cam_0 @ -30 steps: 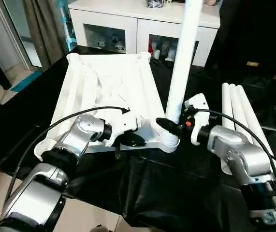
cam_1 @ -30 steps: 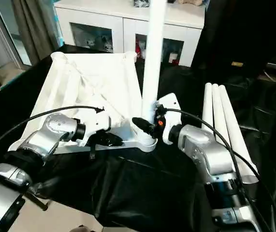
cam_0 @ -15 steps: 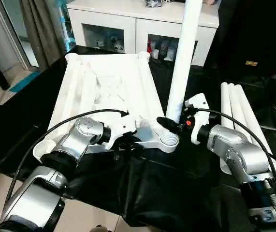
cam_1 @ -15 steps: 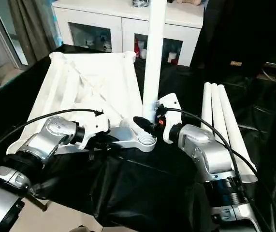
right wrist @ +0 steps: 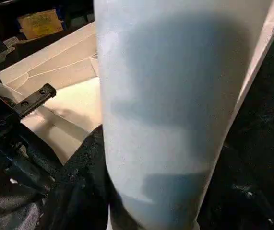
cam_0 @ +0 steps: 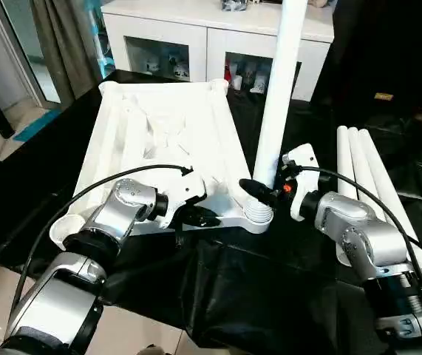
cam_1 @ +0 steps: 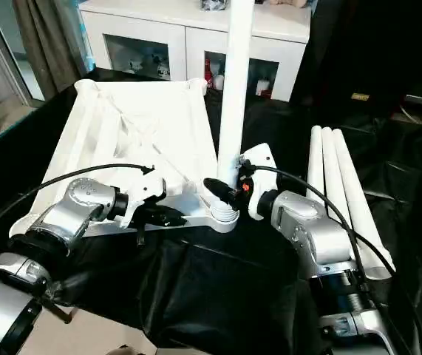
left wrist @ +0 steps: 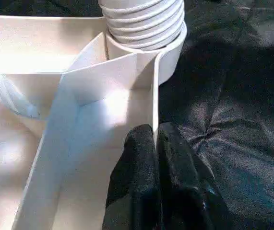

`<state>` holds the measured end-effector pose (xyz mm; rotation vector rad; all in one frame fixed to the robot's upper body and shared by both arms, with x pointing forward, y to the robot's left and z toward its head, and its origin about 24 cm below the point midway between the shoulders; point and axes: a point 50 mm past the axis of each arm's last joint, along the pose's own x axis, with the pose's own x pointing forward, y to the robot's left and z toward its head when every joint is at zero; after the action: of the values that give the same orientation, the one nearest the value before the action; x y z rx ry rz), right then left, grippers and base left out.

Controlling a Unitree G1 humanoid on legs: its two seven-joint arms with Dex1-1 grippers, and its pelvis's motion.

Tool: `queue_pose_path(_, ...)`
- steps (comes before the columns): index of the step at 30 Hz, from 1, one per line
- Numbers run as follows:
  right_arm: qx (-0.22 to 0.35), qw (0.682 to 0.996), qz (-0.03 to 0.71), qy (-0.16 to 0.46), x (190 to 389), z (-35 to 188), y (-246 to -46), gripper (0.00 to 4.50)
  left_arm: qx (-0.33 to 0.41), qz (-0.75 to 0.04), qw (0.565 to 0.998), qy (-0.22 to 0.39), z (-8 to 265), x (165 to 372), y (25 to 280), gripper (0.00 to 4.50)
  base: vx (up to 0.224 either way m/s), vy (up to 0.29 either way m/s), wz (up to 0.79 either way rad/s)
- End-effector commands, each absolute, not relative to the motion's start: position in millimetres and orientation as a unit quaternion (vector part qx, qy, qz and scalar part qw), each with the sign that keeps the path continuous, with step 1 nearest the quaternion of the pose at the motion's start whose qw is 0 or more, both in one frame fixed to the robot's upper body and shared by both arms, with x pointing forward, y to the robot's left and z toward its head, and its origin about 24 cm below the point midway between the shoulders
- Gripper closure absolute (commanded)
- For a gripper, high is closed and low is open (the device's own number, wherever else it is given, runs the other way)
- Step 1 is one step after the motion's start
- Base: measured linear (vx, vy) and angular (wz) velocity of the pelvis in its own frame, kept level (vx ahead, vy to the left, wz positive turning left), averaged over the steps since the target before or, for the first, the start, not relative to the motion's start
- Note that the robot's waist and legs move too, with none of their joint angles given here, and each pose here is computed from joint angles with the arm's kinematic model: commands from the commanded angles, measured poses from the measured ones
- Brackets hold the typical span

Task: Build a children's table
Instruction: Insert table leg to table base

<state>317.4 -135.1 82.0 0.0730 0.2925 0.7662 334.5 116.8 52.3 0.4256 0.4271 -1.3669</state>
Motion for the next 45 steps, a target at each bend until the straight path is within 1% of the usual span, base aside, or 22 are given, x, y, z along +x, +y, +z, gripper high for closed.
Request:
queue_pose_path(1, 0.029, 0.919, 0.372, 0.128, 323.0, 89.8, -133.7, 2.60, 0.209, -0.642, 0.706, 0.213, 44.5, 329.8, 111.7, 4.50, 0.000, 0.000, 0.00)
queue_pose_path(3, 0.030, 0.918, 0.374, 0.129, 323.3, 89.7, -133.2, 2.60, 0.218, -0.642, 0.703, 0.217, 43.6, 329.8, 112.4, 4.50, 0.000, 0.000, 0.00)
queue_pose_path(6, 0.028, 0.915, 0.381, 0.132, 324.1, 89.0, -130.7, 2.60, 0.256, -0.639, 0.689, 0.227, 41.0, 330.3, 116.3, 4.50, 0.000, 0.000, 0.00)
queue_pose_path(12, 0.026, 0.910, 0.391, 0.136, 324.2, 88.9, -129.4, 2.60, 0.265, -0.637, 0.689, 0.222, 43.2, 332.4, 116.7, 4.50, 0.000, 0.000, 0.00)
queue_pose_path(15, 0.039, 0.911, 0.387, 0.138, 324.0, 86.6, -133.2, 2.61, 0.259, -0.641, 0.689, 0.216, 46.0, 333.2, 116.0, 4.50, 0.000, 0.000, 0.00)
queue_pose_path(16, 0.055, 0.914, 0.376, 0.139, 323.6, 83.2, -137.5, 2.61, 0.246, -0.641, 0.695, 0.212, 48.2, 333.9, 114.5, 4.50, 0.000, 0.000, 0.00)
queue_pose_path(17, 0.055, 0.914, 0.376, 0.139, 323.6, 83.2, -137.5, 2.61, 0.246, -0.641, 0.695, 0.212, 48.2, 333.9, 114.5, 4.50, 0.000, 0.000, 0.00)
queue_pose_path(22, 0.094, 0.920, 0.353, 0.145, 320.5, 70.4, -146.4, 2.61, 0.236, -0.638, 0.704, 0.205, 51.6, 336.3, 114.3, 4.50, 0.000, 0.000, 0.00)
queue_pose_path(24, 0.109, 0.921, 0.344, 0.144, 316.3, 62.4, -149.8, 2.61, 0.233, -0.636, 0.706, 0.205, 52.4, 337.2, 114.5, 4.50, 0.000, 0.000, 0.00)
queue_pose_path(30, 0.148, 0.928, 0.314, 0.132, 309.7, 48.6, -155.6, 2.61, 0.233, -0.633, 0.709, 0.205, 53.6, 338.4, 115.5, 4.50, 0.000, 0.000, 0.00)
queue_pose_path(33, 0.154, 0.929, 0.312, 0.127, 301.1, 37.9, -156.8, 2.61, 0.232, -0.628, 0.715, 0.201, 54.9, 340.0, 115.1, 4.50, 0.000, 0.000, 0.00)
queue_pose_path(38, 0.148, 0.931, 0.310, 0.122, 291.4, 27.1, -157.1, 2.61, 0.232, -0.626, 0.717, 0.201, 55.3, 340.8, 114.4, 4.50, 0.000, 0.000, 0.00)
queue_pose_path(40, 0.135, 0.931, 0.317, 0.118, 284.4, 20.8, -155.7, 2.61, 0.232, -0.626, 0.717, 0.200, 55.6, 341.2, 113.5, 4.50, 0.000, 0.000, 0.00)
queue_pose_path(42, 0.121, 0.932, 0.322, 0.111, 283.3, 21.5, -155.3, 2.61, 0.233, -0.626, 0.717, 0.199, 55.7, 341.4, 113.2, 4.50, 0.000, 0.000, 0.00)
queue_pose_path(45, 0.114, 0.935, 0.322, 0.095, 284.2, 25.1, -154.5, 2.61, 0.237, -0.624, 0.718, 0.198, 55.8, 341.8, 112.9, 4.50, 0.000, 0.000, 0.00)
